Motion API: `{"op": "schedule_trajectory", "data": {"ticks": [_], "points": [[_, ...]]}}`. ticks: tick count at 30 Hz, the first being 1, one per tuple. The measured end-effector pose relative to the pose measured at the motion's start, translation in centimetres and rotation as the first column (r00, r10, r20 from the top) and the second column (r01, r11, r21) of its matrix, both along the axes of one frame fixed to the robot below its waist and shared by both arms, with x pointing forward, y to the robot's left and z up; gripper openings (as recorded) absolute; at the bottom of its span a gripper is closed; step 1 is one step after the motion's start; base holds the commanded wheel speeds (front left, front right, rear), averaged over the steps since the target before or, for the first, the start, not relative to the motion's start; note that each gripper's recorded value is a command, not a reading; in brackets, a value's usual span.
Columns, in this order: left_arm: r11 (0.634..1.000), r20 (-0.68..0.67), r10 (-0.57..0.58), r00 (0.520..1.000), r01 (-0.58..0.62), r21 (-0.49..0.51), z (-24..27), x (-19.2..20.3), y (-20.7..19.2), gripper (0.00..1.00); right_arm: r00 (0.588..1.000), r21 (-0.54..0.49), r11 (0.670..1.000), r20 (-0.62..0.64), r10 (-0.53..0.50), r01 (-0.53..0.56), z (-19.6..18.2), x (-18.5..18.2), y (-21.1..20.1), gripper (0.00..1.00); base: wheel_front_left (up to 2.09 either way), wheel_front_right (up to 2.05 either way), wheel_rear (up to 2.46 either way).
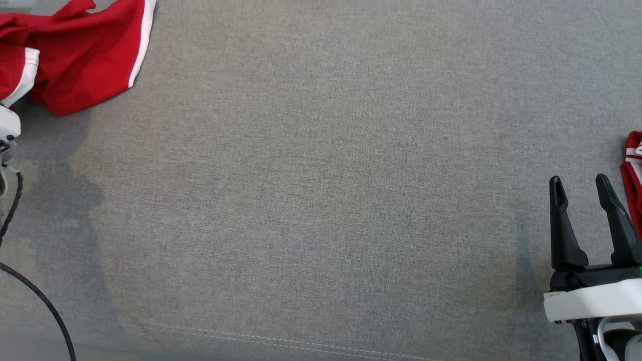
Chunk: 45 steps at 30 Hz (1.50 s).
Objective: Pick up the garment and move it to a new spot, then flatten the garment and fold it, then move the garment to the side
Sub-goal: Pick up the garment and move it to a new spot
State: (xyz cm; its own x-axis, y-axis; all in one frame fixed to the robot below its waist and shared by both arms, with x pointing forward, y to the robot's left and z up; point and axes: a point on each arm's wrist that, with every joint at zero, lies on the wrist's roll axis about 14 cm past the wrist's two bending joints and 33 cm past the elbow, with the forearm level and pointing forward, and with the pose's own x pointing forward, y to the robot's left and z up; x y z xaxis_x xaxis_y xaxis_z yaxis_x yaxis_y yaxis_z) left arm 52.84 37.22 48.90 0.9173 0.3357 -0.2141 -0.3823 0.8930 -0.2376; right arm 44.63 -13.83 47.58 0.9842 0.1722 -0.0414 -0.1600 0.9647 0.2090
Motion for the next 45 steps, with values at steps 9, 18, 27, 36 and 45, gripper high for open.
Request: {"op": "schedule_trajectory", "data": {"ticks": [9,18,27,36,45], "points": [[0.994,0.164,-0.107,0.981,0.104,0.03,2.7,-1.2,-6.6,0.0,1.0,0.02,1.0,0.014,-0.014,0.013,1.1,-1.7,-0.5,1.0,0.0,0.0,0.0],[0.906,0.209,-0.42,0.883,0.42,0.044,2.3,-3.8,-22.3,0.0,0.995,0.039,0.995,0.039,-0.091,0.089,2.1,-3.5,-3.0,1.0,0.0,0.0,0.0],[0.748,0.215,-0.649,0.73,0.664,0.005,2.5,-3.3,-33.3,0.0,0.969,0.061,0.968,0.024,-0.247,0.245,1.3,-6.6,-7.8,1.0,0.0,0.0,0.0],[0.546,0.153,-0.821,0.55,0.835,-0.072,-0.8,-5.1,-43.0,0.0,0.918,0.068,0.916,-0.011,-0.397,0.397,0.0,-10.4,-11.8,1.0,0.0,0.0,0.0],[0.422,0.105,-0.894,0.436,0.897,-0.133,-3.3,-7.1,-47.4,0.04,0.885,0.062,0.883,-0.048,-0.463,0.466,-1.1,-12.0,-13.4,1.0,0.0,0.0,0.0]]}}
